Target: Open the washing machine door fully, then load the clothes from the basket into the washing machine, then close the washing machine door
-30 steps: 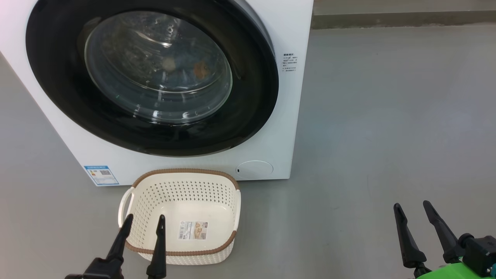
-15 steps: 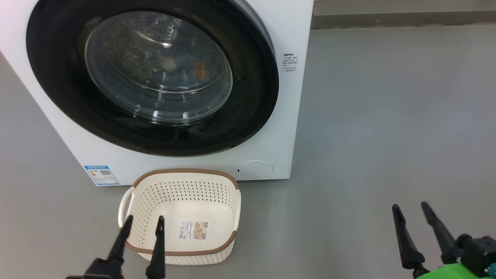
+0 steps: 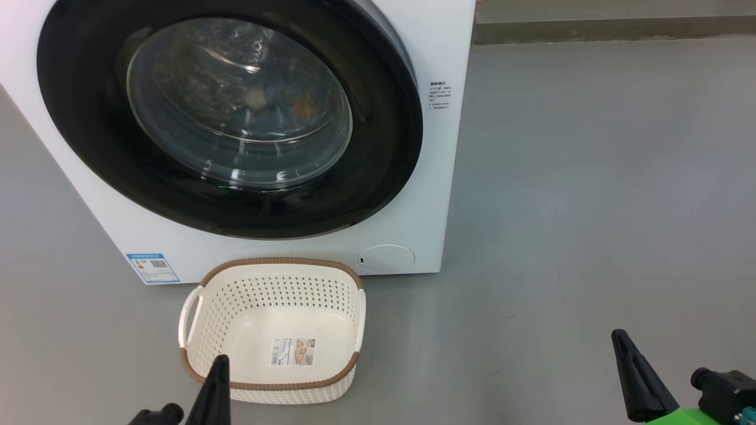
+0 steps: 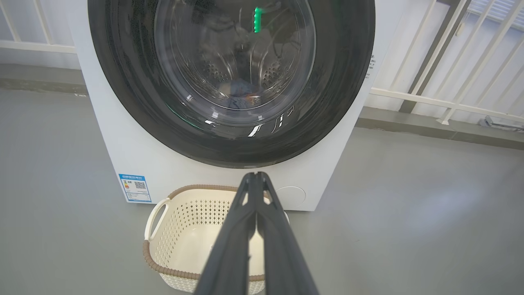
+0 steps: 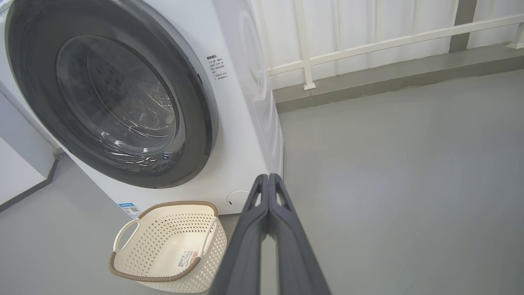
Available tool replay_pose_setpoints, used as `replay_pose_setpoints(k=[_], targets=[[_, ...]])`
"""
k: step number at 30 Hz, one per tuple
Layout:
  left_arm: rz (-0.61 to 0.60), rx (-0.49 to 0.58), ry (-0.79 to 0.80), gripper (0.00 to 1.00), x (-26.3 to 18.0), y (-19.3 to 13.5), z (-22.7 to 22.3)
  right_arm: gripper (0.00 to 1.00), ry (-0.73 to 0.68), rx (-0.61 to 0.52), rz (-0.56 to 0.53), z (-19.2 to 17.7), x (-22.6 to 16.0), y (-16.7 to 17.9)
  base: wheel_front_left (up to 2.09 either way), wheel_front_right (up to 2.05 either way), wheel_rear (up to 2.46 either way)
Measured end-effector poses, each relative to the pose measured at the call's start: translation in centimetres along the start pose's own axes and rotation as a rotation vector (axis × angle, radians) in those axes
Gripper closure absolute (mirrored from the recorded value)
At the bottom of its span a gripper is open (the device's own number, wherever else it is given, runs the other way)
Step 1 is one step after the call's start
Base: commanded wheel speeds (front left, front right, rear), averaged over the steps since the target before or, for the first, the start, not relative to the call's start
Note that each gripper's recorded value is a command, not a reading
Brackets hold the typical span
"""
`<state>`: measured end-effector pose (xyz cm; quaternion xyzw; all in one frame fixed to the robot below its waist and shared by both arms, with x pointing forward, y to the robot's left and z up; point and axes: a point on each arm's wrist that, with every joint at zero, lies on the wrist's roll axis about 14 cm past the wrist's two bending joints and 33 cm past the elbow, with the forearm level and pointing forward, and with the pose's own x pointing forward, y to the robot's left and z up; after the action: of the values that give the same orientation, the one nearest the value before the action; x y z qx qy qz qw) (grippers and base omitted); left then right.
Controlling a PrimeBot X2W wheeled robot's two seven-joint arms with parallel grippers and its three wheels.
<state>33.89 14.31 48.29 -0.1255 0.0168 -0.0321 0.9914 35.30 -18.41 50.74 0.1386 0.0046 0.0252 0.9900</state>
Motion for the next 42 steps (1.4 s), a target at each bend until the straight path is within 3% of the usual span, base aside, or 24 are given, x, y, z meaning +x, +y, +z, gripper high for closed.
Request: replay_pose_setpoints(k=[42], targets=[[0.089, -0.469, 0.079, 1.00, 0.9, 2.5, -1.0, 1.00, 0.028, 0.473, -0.065, -1.3, 0.4, -1.4, 0.00, 0.00, 0.00]])
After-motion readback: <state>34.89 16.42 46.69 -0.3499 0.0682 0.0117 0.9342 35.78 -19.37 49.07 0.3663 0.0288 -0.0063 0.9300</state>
